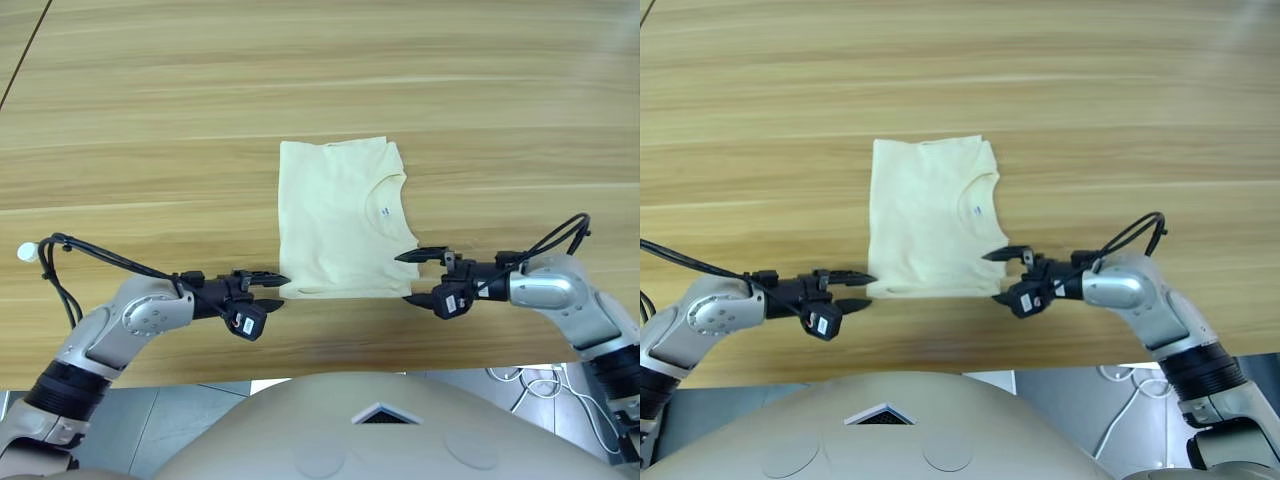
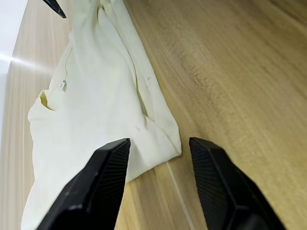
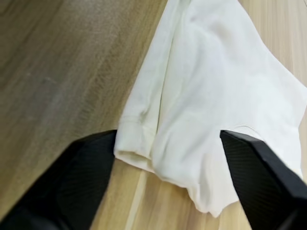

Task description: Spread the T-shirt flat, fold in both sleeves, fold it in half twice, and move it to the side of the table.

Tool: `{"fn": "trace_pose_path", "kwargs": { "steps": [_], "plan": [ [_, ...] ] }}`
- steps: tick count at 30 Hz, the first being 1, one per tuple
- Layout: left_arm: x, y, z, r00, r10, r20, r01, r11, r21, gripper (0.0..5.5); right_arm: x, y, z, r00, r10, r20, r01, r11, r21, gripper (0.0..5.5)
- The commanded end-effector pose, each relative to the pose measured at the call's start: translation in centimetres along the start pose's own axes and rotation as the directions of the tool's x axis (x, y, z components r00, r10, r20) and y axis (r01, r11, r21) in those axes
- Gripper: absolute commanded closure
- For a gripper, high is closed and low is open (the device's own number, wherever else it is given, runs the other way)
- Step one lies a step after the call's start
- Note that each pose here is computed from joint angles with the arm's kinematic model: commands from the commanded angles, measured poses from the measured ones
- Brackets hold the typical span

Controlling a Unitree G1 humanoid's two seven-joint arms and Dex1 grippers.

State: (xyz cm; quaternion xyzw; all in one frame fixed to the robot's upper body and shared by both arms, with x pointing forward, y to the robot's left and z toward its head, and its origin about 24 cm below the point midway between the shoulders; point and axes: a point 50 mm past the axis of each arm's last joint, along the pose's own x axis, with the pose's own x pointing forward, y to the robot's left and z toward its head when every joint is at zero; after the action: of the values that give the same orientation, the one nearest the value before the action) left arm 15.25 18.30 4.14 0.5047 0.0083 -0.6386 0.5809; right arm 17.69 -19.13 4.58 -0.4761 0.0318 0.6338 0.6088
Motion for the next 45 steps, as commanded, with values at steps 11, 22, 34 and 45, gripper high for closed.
{"fn": "trace_pose_path", "kwargs": {
  "steps": [11,22,34,45],
  "plan": [
    [0.5,-1.6,-0.8,0.993,-0.109,-0.034,0.110,0.994,0.014,4.29,0.6,2.2,-0.8,0.991,0.118,-0.056,-0.116,0.992,0.046,4.24],
    [0.7,-2.2,-1.3,0.993,-0.110,-0.041,0.110,0.994,0.010,5.50,0.8,2.0,-0.8,0.994,0.101,-0.050,-0.099,0.994,0.044,5.43],
    [-0.2,-1.1,-0.1,0.992,0.040,0.123,-0.040,0.999,-0.005,5.50,0.3,1.5,-0.5,0.997,0.068,-0.037,-0.067,0.997,0.032,5.44],
    [-2.5,-1.4,3.4,0.932,0.051,0.359,-0.023,0.996,-0.083,5.50,-2.7,1.5,2.5,0.992,0.059,0.112,-0.056,0.998,-0.030,5.44]
  ]
}}
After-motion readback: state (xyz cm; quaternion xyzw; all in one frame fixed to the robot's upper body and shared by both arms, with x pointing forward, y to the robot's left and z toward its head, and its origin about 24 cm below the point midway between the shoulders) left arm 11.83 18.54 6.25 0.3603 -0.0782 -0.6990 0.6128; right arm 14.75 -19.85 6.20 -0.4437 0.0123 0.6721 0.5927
